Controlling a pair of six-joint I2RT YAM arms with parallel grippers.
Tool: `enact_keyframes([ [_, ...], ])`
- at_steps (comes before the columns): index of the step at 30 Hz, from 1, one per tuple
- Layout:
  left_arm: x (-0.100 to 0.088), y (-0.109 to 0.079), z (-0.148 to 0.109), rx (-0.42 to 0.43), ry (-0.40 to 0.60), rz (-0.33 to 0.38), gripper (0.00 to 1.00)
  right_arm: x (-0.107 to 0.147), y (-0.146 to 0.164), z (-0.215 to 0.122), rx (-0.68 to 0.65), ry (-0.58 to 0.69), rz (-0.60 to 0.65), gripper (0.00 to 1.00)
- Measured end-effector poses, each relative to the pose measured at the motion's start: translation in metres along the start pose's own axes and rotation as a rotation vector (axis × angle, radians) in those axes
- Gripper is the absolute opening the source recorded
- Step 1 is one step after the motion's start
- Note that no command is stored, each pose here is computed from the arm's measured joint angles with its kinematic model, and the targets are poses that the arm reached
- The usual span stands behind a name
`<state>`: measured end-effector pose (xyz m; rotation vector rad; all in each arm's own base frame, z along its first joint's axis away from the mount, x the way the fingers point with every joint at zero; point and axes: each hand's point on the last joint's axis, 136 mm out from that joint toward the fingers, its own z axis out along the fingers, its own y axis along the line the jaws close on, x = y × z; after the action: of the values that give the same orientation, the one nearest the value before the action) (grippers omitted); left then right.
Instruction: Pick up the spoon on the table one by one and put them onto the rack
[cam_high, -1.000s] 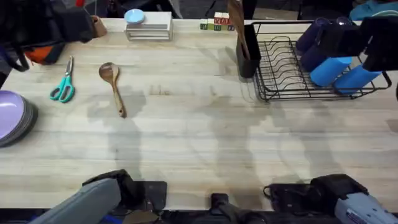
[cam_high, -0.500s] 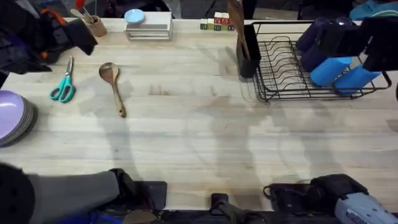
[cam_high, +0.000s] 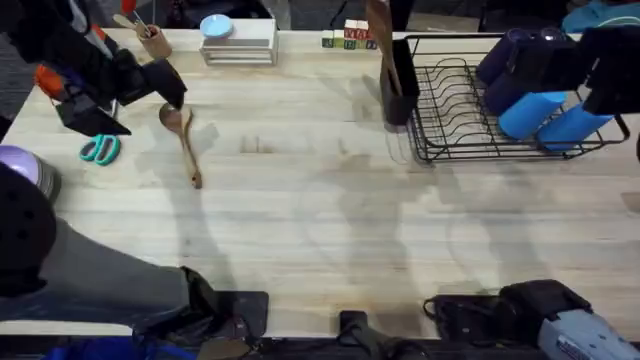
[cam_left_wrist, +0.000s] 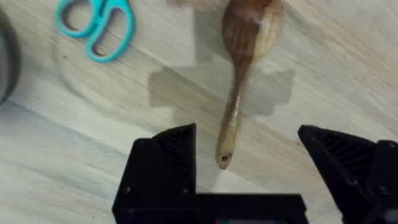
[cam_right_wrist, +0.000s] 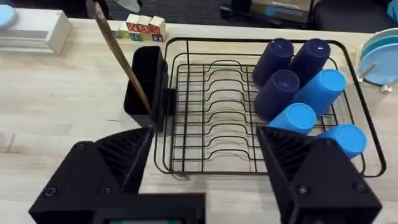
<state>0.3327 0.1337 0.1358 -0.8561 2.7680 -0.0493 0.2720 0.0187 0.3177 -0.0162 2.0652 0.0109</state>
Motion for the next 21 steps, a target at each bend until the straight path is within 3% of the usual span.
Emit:
enact_keyframes([
  [8,-0.002,-0.004,0.006,0.025,0.01,0.0,0.993,0.0,0.0,0.0,0.0,0.0,0.0,0.992],
  [17,-0.023,-0.01,0.009,0.029,-0.087,0.022,0.995,0.0,0.0,0.001,0.0,0.002,0.0,0.992],
  [21,-0.014,-0.015,0.025,0.009,-0.077,0.052,0.994,0.003,0.0,0.006,0.002,0.02,-0.002,0.992],
])
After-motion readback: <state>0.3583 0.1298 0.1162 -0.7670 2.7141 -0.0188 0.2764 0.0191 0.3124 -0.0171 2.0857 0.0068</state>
